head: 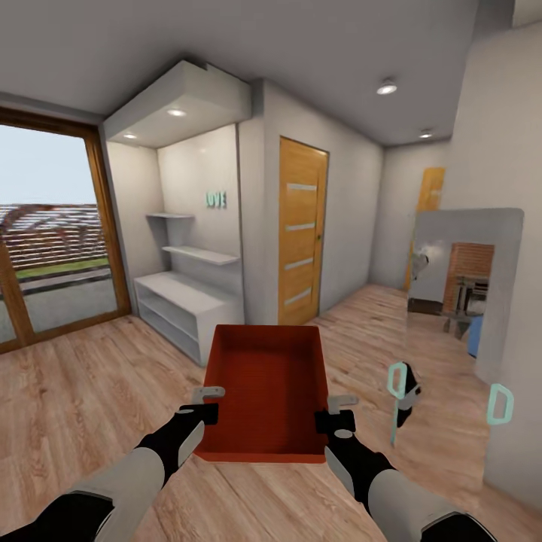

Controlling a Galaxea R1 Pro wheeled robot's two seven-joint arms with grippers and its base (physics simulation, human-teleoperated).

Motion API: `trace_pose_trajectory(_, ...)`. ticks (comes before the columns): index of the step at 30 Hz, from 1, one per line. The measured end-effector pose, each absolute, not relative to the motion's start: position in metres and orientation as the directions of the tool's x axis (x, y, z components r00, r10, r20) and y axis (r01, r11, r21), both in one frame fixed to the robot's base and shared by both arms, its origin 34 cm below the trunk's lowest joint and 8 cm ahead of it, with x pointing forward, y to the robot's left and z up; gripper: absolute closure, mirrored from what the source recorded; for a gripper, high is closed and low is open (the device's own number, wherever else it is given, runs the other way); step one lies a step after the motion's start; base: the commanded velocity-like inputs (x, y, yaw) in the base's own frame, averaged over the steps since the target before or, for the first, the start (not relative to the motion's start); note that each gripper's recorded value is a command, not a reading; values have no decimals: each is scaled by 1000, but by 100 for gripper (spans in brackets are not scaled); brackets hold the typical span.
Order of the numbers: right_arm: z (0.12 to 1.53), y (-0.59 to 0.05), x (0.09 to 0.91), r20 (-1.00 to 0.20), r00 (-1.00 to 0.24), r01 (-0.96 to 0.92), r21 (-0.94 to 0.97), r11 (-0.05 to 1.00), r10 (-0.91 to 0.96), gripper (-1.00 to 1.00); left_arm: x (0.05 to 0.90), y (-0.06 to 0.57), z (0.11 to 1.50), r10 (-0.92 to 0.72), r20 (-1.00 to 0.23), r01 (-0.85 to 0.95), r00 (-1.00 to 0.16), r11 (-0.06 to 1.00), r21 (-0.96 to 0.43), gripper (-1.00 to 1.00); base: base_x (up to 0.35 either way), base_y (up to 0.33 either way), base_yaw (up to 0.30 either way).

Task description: Move the two storage containers from the living room to the garage. In the garage, place one container on the floor and stack the other container on top of it (either order is fine).

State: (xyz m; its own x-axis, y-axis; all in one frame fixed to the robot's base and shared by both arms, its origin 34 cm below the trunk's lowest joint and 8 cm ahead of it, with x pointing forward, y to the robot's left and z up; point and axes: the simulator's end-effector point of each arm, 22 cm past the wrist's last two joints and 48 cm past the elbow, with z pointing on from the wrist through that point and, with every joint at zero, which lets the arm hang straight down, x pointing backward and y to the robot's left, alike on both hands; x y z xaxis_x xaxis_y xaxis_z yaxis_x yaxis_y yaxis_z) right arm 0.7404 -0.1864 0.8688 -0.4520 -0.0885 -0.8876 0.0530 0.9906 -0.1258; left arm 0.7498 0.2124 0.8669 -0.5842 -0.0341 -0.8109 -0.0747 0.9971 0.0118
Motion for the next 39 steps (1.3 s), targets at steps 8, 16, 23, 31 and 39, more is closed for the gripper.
trace_pose_trajectory(8, 869, -186, 741, -888, -451, 53, -126, 991, -89, 100, 750, 212, 867, -34, -811, -75, -584, 997, 12, 100, 322, 0, 0)
trace_pose_trajectory(16, 870, -186, 741, -889, -450, 53, -127, 990, -90, 100, 750, 212, 867, -35, -812, -75, -582, 997, 10, 100, 322, 0, 0)
trace_pose_trajectory(23, 869, -186, 741, -888, -451, 53, -126, 991, -89, 100, 750, 213, 867, -35, -811, -74, -583, 997, 11, 100, 322, 30, -70)
trace_pose_trajectory(31, 869, -186, 740, -888, -452, 54, -126, 991, -88, 100, 750, 213, 867, -34, -810, -74, -585, 997, 12, 100, 315, 162, -262)
trace_pose_trajectory(39, 870, -186, 741, -888, -450, 54, -126, 991, -88, 100, 750, 213, 868, -31, -812, -73, -583, 997, 14, 100, 300, 217, -285)
